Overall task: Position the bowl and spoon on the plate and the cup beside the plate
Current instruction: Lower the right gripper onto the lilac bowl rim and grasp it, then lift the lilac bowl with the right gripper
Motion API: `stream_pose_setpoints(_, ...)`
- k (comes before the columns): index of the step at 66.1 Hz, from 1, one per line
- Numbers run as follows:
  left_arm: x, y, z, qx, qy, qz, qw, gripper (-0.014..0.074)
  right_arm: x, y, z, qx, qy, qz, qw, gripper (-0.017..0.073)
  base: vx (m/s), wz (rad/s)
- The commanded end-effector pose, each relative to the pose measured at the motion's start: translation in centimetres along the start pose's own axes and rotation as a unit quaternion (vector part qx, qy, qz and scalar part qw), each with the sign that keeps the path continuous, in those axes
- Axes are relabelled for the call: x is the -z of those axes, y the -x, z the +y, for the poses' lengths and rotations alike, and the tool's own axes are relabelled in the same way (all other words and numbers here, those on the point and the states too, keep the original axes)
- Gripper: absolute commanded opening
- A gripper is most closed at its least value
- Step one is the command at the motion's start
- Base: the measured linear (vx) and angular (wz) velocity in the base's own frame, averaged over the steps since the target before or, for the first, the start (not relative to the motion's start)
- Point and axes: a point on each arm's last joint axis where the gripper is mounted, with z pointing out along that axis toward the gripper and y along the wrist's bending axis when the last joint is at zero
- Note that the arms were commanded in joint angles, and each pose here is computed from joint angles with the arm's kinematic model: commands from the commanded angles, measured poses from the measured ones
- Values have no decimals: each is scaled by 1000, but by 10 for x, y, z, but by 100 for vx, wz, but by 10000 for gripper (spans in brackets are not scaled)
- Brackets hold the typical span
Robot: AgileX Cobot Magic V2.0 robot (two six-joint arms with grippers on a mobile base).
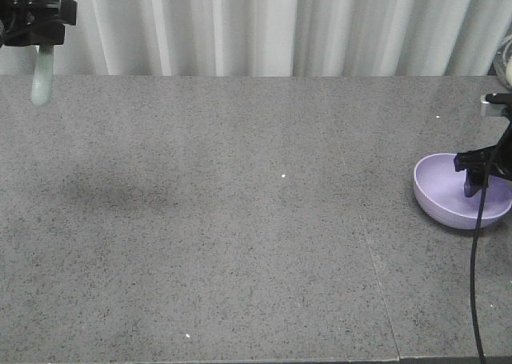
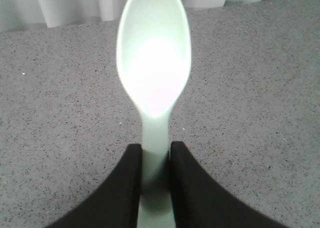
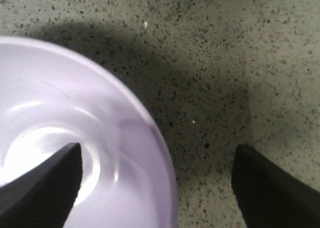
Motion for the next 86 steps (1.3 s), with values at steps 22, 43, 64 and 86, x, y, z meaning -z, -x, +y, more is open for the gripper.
stream_pose_setpoints(22,24,12,-6,1,-12,-63,998,-6,20,13,-4,-3,-4,-70,998,62,0,0)
stream_pose_setpoints(43,24,12,-6,1,-12,-63,998,-6,21,12,-3,-5,5,-66,998,-10,0,0)
stream_pose_setpoints(64,24,12,-6,1,-12,-63,998,-6,68,12,-2,-11,18,-129,991,-10,0,0)
stream_pose_setpoints(86,24,12,-6,1,-12,-63,998,-6,182,8,5,3,77,-247,966,-10,0,0)
